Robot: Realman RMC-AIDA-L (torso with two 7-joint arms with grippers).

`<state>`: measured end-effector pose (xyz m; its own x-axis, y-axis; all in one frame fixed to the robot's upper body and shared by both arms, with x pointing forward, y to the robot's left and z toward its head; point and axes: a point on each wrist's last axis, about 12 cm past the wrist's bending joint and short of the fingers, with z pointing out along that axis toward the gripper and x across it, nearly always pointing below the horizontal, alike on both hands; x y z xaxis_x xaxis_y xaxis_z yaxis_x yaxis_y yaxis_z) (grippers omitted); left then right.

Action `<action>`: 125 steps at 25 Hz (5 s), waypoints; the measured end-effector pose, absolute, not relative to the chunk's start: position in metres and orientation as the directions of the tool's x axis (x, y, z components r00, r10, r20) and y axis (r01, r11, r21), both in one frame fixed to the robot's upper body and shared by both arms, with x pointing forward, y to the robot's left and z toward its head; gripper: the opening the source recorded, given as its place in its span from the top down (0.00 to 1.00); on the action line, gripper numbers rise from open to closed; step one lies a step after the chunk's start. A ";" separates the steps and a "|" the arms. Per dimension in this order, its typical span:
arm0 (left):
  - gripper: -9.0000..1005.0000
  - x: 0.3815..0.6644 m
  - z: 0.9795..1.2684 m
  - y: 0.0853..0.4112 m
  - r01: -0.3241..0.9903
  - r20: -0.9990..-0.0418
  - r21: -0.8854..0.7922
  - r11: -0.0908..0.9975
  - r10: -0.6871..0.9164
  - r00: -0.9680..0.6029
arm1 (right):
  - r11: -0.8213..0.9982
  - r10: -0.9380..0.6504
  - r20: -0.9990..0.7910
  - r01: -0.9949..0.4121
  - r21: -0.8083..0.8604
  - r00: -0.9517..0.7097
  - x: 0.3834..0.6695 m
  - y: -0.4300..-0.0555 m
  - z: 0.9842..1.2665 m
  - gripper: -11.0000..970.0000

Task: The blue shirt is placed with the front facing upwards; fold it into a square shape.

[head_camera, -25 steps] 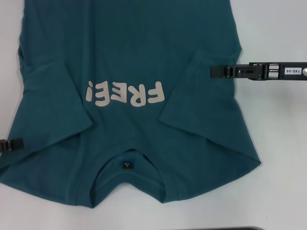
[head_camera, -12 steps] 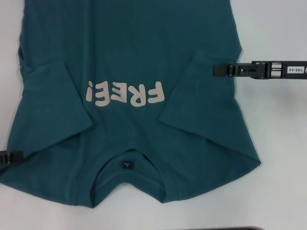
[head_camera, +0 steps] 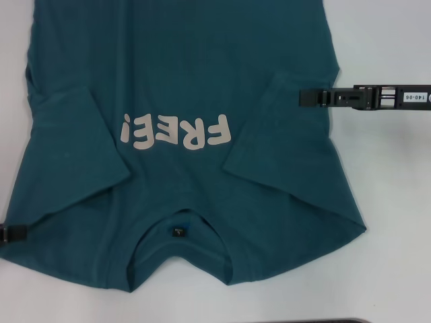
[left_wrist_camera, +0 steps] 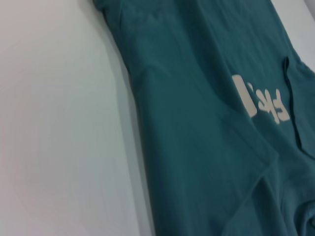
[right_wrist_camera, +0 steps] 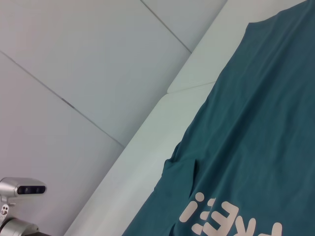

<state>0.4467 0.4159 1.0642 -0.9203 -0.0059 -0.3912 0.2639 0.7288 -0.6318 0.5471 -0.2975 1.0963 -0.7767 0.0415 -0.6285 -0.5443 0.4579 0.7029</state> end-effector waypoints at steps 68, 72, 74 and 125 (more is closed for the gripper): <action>0.14 0.462 1.072 0.398 0.299 -0.325 -0.649 0.700 0.101 -0.940 | 0.466 0.046 -0.629 -0.540 0.701 -0.776 0.552 -0.297 1.099 0.26; 0.17 0.463 1.072 0.396 0.302 -0.321 -0.651 0.696 0.108 -0.941 | 0.467 0.047 -0.628 -0.539 0.701 -0.777 0.551 -0.297 1.098 0.26; 0.18 0.463 1.072 0.396 0.302 -0.320 -0.651 0.696 0.109 -0.941 | 0.467 0.048 -0.628 -0.538 0.702 -0.777 0.551 -0.297 1.098 0.26; 0.96 0.467 1.083 0.405 0.271 -0.300 -0.621 0.735 0.096 -0.949 | 0.485 0.042 -0.469 -0.393 0.781 -0.882 0.520 -0.328 1.087 0.26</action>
